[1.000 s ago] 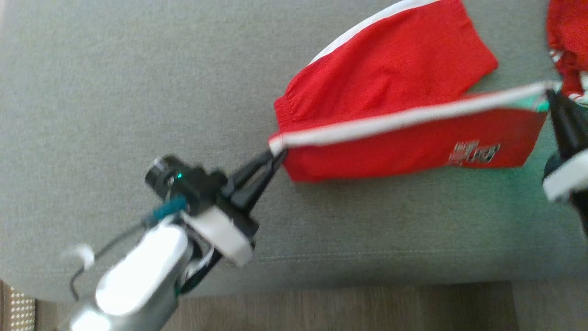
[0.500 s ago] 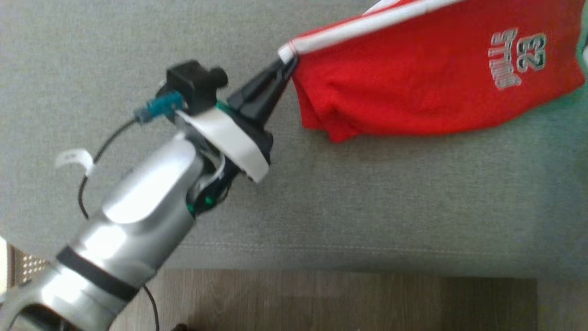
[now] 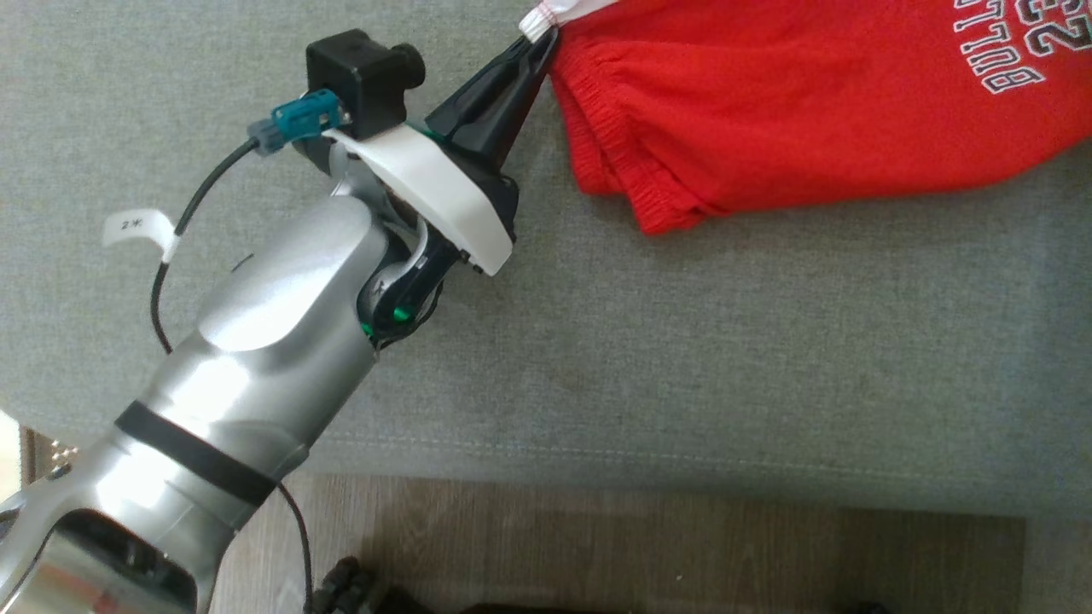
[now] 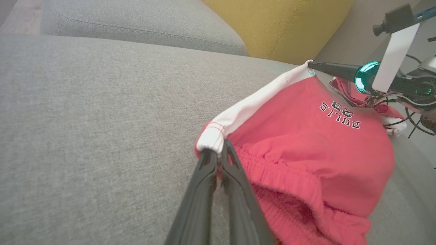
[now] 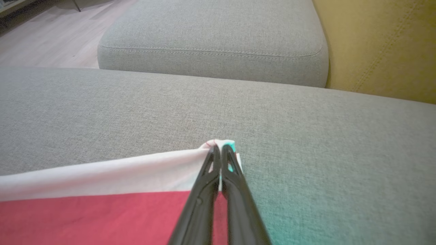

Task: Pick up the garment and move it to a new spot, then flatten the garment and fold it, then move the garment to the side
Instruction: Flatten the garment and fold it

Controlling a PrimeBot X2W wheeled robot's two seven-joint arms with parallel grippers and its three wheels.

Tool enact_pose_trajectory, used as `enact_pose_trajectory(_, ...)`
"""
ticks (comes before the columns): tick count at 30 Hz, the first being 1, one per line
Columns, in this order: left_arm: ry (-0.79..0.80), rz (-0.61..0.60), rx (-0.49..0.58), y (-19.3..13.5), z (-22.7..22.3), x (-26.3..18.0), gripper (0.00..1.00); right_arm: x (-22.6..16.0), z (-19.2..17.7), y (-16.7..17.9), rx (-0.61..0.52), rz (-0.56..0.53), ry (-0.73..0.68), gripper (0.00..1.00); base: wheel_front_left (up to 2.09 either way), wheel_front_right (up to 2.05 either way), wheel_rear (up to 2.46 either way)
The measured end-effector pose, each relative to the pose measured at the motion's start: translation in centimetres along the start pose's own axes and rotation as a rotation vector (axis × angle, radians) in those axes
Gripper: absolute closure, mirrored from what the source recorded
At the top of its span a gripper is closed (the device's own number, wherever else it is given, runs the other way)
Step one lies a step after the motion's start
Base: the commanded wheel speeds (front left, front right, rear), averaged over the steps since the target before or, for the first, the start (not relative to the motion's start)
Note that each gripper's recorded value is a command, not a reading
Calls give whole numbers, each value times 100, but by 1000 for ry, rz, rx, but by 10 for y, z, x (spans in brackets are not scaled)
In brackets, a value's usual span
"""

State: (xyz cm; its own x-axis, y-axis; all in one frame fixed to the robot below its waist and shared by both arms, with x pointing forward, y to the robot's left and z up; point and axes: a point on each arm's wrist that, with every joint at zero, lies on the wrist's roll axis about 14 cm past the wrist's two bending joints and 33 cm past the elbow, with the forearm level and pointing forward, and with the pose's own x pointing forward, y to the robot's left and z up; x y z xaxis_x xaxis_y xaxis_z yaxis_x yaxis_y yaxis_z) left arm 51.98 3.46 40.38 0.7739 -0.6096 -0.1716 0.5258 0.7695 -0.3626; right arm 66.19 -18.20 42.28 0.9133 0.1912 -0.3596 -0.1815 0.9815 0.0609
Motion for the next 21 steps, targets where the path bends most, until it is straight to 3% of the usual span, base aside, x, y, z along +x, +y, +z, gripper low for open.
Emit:
enact_pose_trajectory(1, -1, 0, 1, 1, 0, 1, 100, 2, -1, 0, -2, 0, -1, 100, 0, 0, 0)
enact_pose_trajectory(2, -1, 0, 0, 1, 0, 2, 84, 4, -2, 0, -3, 0, -1, 100, 0, 0, 0)
enact_pose_trajectory(3, 0, 1, -2, 1, -1, 3, 60, 4, -3, 0, -5, -1, -1, 100, 0, 0, 0)
enact_pose_trajectory(4, 2, 2, -3, 1, -2, 3, 23, 5, -5, 0, -4, 0, 0, 71, 0, 0, 0)
enact_pose_trajectory(5, 3, 3, -1, 1, -2, 3, 0, 5, -6, 0, 2, 1, -5, 18, 0, 0, 0)
enact_pose_trajectory(6, 0, 6, 0, 2, -1, 4, 0, 5, -6, -1, 12, -1, -9, 0, 0, 0, 0)
enact_pose_trajectory(11, -62, 31, 20, 3, 19, 3, 0, -3, 12, -9, 74, -21, -100, 0, 0, 0, 0)
enact_pose_trajectory(14, -119, 120, 50, 15, 33, -9, 0, -14, 20, -16, 101, -32, -129, 0, 0, 0, 0)
enact_pose_trajectory(21, -239, 306, 257, 8, 58, -54, 0, -51, -13, -33, 141, -79, -53, 0, 0, 0, 0)
